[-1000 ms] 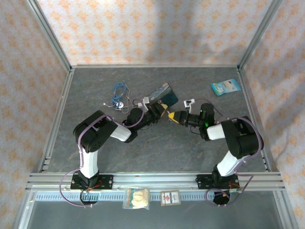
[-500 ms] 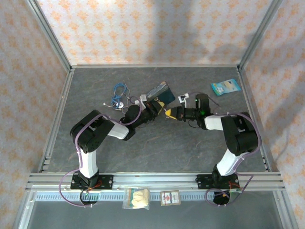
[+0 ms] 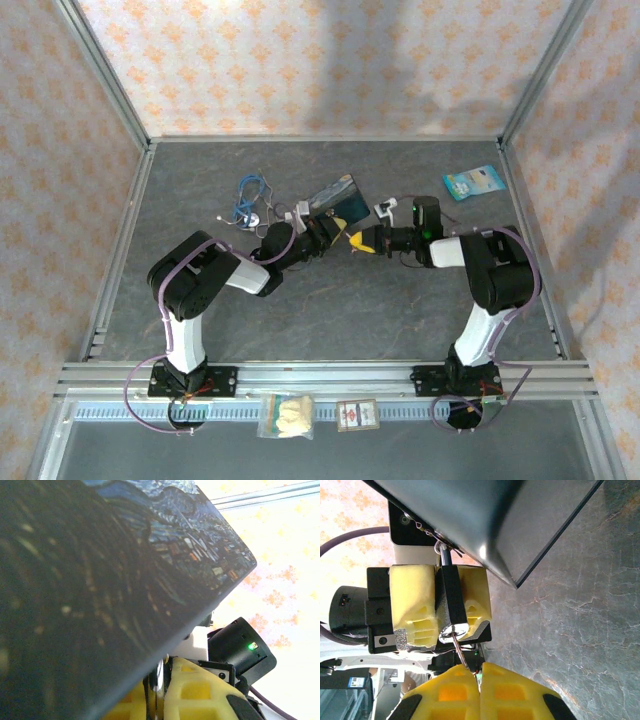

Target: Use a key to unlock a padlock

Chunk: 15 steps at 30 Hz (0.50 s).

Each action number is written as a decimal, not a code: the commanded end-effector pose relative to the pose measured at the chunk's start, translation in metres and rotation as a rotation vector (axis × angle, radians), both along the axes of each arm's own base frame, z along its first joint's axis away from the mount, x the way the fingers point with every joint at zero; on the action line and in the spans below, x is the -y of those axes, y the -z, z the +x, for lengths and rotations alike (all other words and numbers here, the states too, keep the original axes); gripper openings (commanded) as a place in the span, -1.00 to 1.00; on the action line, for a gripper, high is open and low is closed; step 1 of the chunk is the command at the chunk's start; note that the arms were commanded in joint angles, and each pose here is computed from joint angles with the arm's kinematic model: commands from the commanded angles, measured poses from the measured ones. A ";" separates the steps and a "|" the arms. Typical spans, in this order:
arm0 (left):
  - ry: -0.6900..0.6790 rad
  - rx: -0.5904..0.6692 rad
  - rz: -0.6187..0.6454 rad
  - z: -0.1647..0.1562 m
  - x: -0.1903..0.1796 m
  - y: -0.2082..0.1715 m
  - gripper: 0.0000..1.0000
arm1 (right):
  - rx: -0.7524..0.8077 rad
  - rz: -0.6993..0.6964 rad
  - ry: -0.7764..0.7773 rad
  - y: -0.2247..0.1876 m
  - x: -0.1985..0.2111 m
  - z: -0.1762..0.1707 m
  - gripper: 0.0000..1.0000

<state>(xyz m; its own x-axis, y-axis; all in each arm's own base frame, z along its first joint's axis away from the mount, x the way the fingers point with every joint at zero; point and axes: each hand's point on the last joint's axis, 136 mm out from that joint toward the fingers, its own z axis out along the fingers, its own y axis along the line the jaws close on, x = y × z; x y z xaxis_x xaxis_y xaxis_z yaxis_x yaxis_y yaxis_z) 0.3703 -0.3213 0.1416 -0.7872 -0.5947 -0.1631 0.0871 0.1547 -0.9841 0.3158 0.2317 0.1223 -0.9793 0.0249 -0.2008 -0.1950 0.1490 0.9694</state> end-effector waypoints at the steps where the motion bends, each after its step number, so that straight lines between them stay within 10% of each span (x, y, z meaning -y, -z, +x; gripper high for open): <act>1: 0.405 0.241 -0.132 -0.085 0.055 -0.068 -1.00 | 0.060 -0.030 0.229 -0.007 0.010 0.052 -1.00; 15: 0.447 0.260 -0.067 -0.093 0.085 -0.063 -1.00 | -0.015 0.134 0.358 -0.023 0.009 0.050 -1.00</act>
